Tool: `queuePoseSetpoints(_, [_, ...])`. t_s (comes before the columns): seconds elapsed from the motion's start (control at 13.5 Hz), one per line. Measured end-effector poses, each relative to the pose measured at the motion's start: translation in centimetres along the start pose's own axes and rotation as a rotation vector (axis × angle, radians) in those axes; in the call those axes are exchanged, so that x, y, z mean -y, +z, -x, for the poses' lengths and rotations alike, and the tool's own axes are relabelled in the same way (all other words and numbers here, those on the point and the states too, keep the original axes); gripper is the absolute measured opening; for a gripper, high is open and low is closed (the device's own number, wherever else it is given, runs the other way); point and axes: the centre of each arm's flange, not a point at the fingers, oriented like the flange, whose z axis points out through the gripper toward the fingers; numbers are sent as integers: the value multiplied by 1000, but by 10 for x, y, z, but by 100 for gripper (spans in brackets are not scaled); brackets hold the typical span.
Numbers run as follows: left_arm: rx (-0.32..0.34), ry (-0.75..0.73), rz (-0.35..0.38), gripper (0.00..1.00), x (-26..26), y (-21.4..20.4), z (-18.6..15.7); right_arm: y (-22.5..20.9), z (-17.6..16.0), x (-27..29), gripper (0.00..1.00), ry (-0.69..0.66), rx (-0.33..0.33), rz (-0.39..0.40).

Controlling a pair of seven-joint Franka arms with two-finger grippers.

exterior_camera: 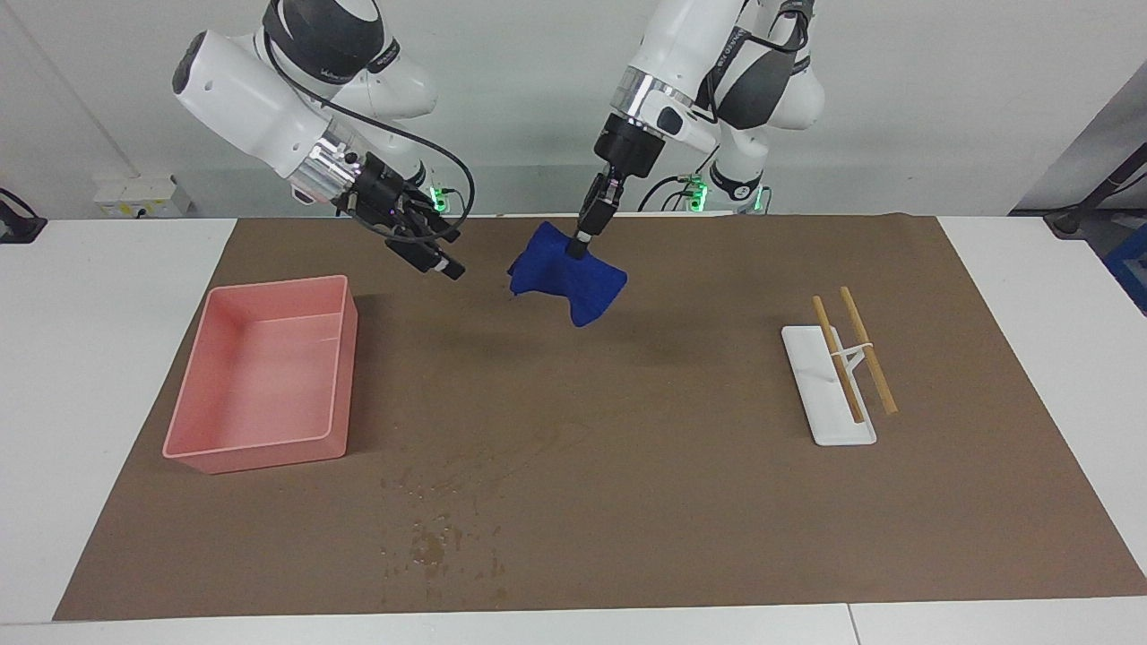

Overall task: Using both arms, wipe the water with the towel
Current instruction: 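Grasp the towel with the right gripper from the left gripper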

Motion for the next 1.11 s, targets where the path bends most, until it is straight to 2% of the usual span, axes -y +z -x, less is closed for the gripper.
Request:
queuePoseSetpoints(0.22, [19,-32,7,7,5,0,13,24,23,0,100,53,-1,-24])
queuePoseSetpoints(0.37, [24,-48,11,7,6,0,15,30,26,-3,100,74,4,-16])
queuePoseSetpoints(0.81, [56,-46,-12,7,25,2,45,65,48,-15,100,45,6,6])
queuePoseSetpoints(0.96, [55,-45,-16,7,27,4,45,65,49,-16,95,36,6,6])
queuePoseSetpoints(1.11, [54,-46,-17,7,27,4,45,63,49,-16,71,23,6,4])
